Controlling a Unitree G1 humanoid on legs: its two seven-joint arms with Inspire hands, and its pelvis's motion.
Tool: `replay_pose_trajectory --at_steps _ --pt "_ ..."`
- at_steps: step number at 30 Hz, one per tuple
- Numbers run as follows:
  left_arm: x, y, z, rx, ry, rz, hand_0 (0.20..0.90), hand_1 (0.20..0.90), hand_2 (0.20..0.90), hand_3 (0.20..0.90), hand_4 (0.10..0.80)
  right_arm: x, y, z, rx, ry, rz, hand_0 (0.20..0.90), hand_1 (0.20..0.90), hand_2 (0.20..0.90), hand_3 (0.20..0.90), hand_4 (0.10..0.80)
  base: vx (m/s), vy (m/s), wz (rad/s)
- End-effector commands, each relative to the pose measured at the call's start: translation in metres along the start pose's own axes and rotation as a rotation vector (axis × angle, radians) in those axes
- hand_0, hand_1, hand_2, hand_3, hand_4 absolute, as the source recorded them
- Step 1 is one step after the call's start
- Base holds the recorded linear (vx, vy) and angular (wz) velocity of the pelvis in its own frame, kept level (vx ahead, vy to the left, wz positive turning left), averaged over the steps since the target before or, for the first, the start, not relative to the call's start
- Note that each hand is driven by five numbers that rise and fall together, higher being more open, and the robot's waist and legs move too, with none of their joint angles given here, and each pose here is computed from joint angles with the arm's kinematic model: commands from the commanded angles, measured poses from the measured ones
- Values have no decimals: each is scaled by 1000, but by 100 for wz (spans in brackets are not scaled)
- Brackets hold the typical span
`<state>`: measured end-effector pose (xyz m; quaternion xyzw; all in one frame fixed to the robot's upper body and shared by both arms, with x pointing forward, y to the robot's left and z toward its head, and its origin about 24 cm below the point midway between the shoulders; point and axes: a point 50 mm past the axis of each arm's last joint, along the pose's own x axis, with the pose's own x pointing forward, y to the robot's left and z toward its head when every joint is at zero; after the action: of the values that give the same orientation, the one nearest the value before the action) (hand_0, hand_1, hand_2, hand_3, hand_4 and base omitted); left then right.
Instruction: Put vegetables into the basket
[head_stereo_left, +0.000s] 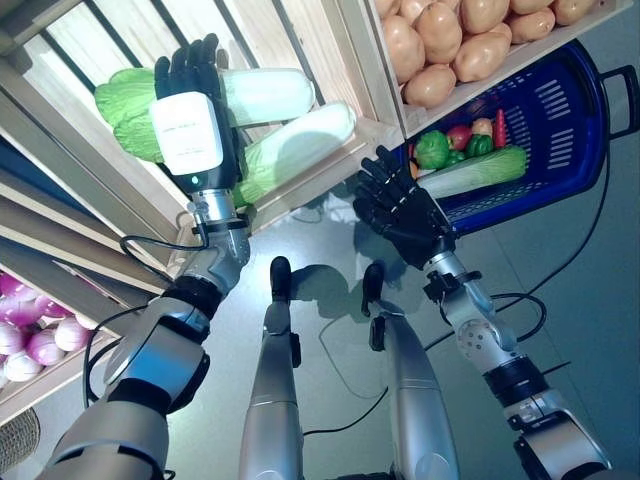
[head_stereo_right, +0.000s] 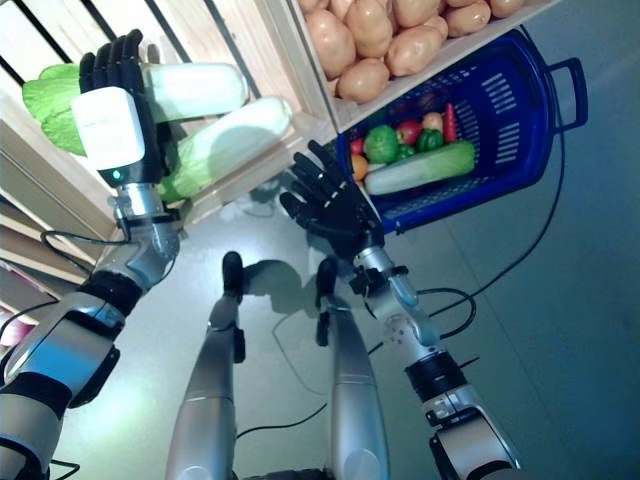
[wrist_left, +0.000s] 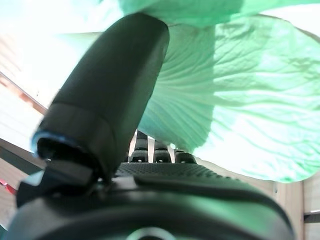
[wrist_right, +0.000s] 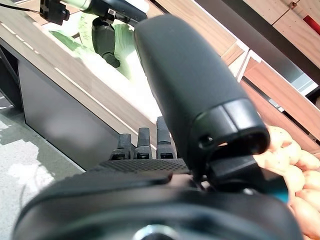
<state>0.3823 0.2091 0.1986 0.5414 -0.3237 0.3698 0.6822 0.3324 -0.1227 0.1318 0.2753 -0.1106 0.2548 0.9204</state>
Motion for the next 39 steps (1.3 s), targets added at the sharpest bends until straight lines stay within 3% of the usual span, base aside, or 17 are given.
replay_pose_trajectory --at_steps 1,2,23,33,39 --pt "36 22 9 23 -15 227 474 474 474 474 516 5 20 33 -27 -192 79 900 900 900 900 800 0 0 0" --pt "36 22 8 25 -12 226 300 300 300 300 400 5 20 33 -31 -192 76 900 900 900 900 800 0 0 0" --pt "39 30 12 -21 -61 300 300 300 300 300 400 3 22 36 -35 -211 106 900 900 900 900 800 0 0 0" --pt "2 30 13 -178 -175 269 300 300 300 300 400 -18 13 23 -3 -206 73 900 900 900 900 800 10 -9 -1" --pt "-31 29 14 -533 -53 100 300 300 300 300 400 -33 2 13 32 -176 26 900 900 900 900 800 83 8 -2"
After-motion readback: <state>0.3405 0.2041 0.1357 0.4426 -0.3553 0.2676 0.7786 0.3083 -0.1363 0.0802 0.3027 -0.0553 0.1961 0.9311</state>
